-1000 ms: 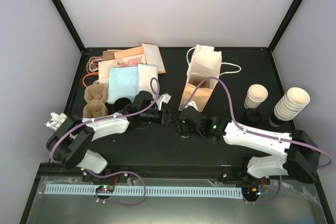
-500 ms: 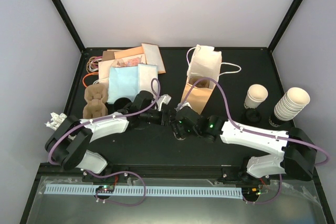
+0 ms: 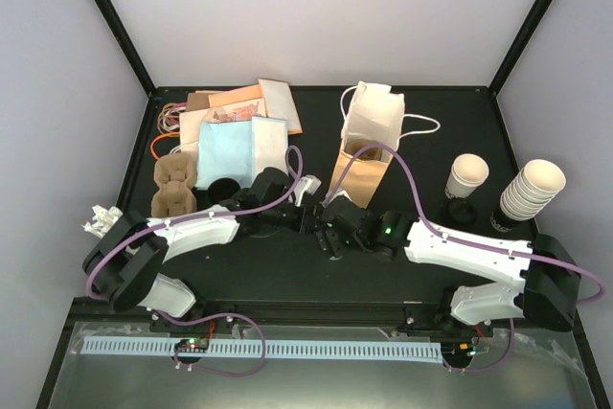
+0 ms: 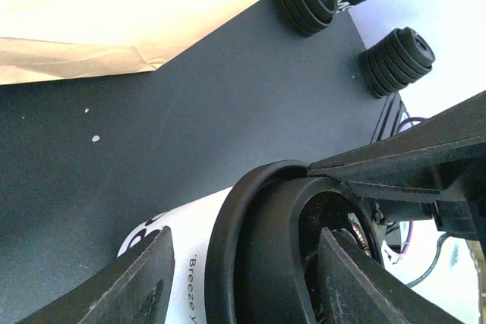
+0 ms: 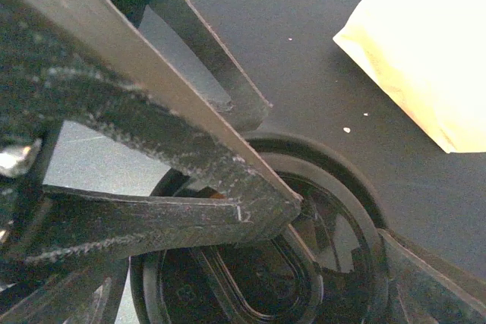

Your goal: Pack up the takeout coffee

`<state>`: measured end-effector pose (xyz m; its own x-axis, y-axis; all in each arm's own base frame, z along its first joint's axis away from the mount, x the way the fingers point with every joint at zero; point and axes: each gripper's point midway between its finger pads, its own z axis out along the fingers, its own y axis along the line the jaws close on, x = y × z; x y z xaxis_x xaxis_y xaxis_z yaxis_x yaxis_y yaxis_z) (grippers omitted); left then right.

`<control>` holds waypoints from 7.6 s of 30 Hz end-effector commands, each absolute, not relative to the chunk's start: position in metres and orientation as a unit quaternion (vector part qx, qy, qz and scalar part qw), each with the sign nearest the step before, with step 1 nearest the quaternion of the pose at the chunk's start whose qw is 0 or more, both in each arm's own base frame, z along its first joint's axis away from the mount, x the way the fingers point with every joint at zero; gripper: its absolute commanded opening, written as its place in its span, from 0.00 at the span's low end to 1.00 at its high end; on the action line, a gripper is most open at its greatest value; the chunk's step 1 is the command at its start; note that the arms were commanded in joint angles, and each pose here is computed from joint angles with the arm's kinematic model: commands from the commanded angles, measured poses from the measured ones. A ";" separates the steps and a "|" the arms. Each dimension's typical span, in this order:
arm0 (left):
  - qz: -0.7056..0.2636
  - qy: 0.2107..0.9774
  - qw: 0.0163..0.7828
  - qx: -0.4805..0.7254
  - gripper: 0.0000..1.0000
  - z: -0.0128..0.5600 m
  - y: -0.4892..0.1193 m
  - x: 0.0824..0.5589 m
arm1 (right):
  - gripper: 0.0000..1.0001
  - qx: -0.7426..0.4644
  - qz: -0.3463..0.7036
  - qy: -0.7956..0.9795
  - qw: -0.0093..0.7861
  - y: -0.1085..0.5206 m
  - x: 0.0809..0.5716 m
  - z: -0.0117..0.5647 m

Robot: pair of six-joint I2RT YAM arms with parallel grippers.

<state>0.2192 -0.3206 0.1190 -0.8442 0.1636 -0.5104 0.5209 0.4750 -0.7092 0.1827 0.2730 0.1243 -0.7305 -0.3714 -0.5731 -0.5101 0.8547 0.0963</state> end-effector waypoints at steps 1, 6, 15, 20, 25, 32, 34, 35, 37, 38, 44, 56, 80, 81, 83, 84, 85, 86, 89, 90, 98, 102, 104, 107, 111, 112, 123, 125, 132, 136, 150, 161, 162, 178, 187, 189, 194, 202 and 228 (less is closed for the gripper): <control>-0.421 0.865 0.180 0.207 0.53 0.097 -0.312 0.220 | 0.91 -0.250 0.103 0.929 0.251 0.260 0.172 0.123; -0.418 0.867 0.179 0.206 0.53 0.094 -0.312 0.220 | 0.95 -0.239 0.097 0.928 0.269 0.256 0.178 0.142; -0.417 0.867 0.178 0.208 0.53 0.094 -0.315 0.222 | 0.99 -0.196 0.080 0.934 0.289 0.235 0.181 0.160; -0.418 0.866 0.178 0.210 0.52 0.095 -0.317 0.221 | 0.93 -0.172 0.152 0.940 0.254 0.233 0.161 0.161; -0.416 0.866 0.177 0.213 0.52 0.095 -0.318 0.220 | 0.88 -0.136 0.249 0.932 0.227 0.232 0.141 0.160; -0.411 0.867 0.182 0.217 0.52 0.097 -0.316 0.219 | 0.78 -0.080 0.354 0.911 0.195 0.240 0.136 0.150; -0.409 0.867 0.183 0.218 0.52 0.098 -0.315 0.219 | 0.76 -0.070 0.376 0.904 0.190 0.242 0.138 0.148; -0.407 0.868 0.184 0.218 0.52 0.098 -0.314 0.219 | 0.74 -0.064 0.383 0.902 0.189 0.241 0.140 0.147; -0.404 0.869 0.186 0.219 0.52 0.098 -0.313 0.219 | 0.72 -0.059 0.395 0.898 0.186 0.242 0.142 0.144; -0.402 0.870 0.185 0.218 0.52 0.097 -0.313 0.219 | 0.70 -0.056 0.399 0.897 0.182 0.242 0.143 0.141; -0.399 0.871 0.186 0.218 0.52 0.096 -0.311 0.219 | 0.63 -0.020 0.437 0.885 0.158 0.237 0.150 0.130; -0.394 0.873 0.183 0.219 0.52 0.093 -0.311 0.219 | 0.55 -0.015 0.440 0.888 0.129 0.231 0.144 0.107; -0.390 0.875 0.183 0.221 0.52 0.092 -0.310 0.219 | 0.54 -0.020 0.445 0.884 0.138 0.229 0.142 0.104; -0.390 0.875 0.183 0.220 0.52 0.092 -0.310 0.219 | 0.53 -0.016 0.442 0.886 0.137 0.228 0.142 0.101; -0.392 0.875 0.181 0.221 0.52 0.091 -0.310 0.219 | 0.52 -0.011 0.444 0.886 0.134 0.228 0.143 0.100; -0.392 0.875 0.181 0.220 0.52 0.091 -0.311 0.219 | 0.52 -0.006 0.446 0.885 0.134 0.227 0.144 0.100; -0.392 0.875 0.181 0.221 0.52 0.091 -0.310 0.219 | 0.52 -0.002 0.449 0.883 0.135 0.227 0.146 0.100; -0.392 0.874 0.181 0.222 0.51 0.091 -0.311 0.219 | 0.52 0.001 0.452 0.882 0.136 0.227 0.147 0.101; -0.392 0.874 0.182 0.222 0.51 0.091 -0.311 0.219 | 0.51 0.008 0.466 0.875 0.134 0.228 0.149 0.105; -0.392 0.874 0.181 0.222 0.51 0.092 -0.311 0.219 | 0.51 0.008 0.471 0.872 0.135 0.229 0.149 0.108; -0.393 0.873 0.181 0.224 0.51 0.092 -0.311 0.219 | 0.51 0.031 0.469 0.873 0.130 0.224 0.155 0.108; -0.393 0.873 0.180 0.224 0.52 0.092 -0.311 0.219 | 0.51 0.039 0.460 0.879 0.123 0.221 0.155 0.102; -0.394 0.873 0.179 0.223 0.51 0.092 -0.311 0.217 | 0.48 0.045 0.446 0.887 0.116 0.218 0.154 0.093; -0.393 0.874 0.177 0.224 0.51 0.090 -0.310 0.217 | 0.45 0.047 0.427 0.898 0.095 0.215 0.149 0.079; -0.388 0.876 0.176 0.224 0.51 0.086 -0.308 0.215 | 0.45 0.049 0.405 0.910 0.076 0.208 0.141 0.064; -0.387 0.877 0.175 0.224 0.51 0.085 -0.308 0.215 | 0.45 0.051 0.400 0.912 0.073 0.207 0.139 0.061; -0.379 0.881 0.172 0.226 0.51 0.078 -0.306 0.215 | 0.45 0.072 0.356 0.931 0.035 0.192 0.125 0.026; -0.378 0.881 0.171 0.227 0.51 0.077 -0.305 0.214 | 0.44 0.079 0.347 0.934 0.032 0.188 0.122 0.019; -0.376 0.882 0.170 0.227 0.51 0.075 -0.305 0.214 | 0.42 0.094 0.309 0.946 0.020 0.173 0.113 0.002; -0.378 0.882 0.169 0.226 0.51 0.074 -0.305 0.214 | 0.42 0.099 0.294 0.951 0.009 0.168 0.108 -0.006; -0.378 0.882 0.166 0.226 0.51 0.072 -0.305 0.213 | 0.36 0.093 0.271 0.958 -0.005 0.164 0.106 -0.009; -0.380 0.880 0.170 0.227 0.51 0.079 -0.309 0.217 | 0.42 0.041 0.395 0.916 0.065 0.211 0.142 0.081; -0.380 0.880 0.170 0.227 0.51 0.079 -0.310 0.218 | 0.42 0.036 0.404 0.911 0.070 0.214 0.144 0.089; -0.368 0.884 0.175 0.229 0.50 0.082 -0.307 0.220 | 0.44 0.032 0.427 0.895 0.123 0.209 0.168 0.119; -0.366 0.884 0.179 0.229 0.50 0.084 -0.306 0.221 | 0.39 0.029 0.451 0.884 0.117 0.215 0.169 0.114; -0.366 0.884 0.177 0.230 0.50 0.083 -0.306 0.221 | 0.39 0.028 0.453 0.883 0.122 0.215 0.170 0.117; -0.363 0.885 0.177 0.232 0.50 0.083 -0.305 0.221 | 0.39 0.031 0.455 0.879 0.141 0.214 0.174 0.124; -0.361 0.886 0.177 0.232 0.50 0.082 -0.304 0.220 | 0.39 0.037 0.436 0.890 0.128 0.212 0.175 0.107; -0.347 0.894 0.170 0.226 0.50 0.068 -0.298 0.227 | 0.31 0.125 0.394 0.910 0.035 0.196 0.148 0.027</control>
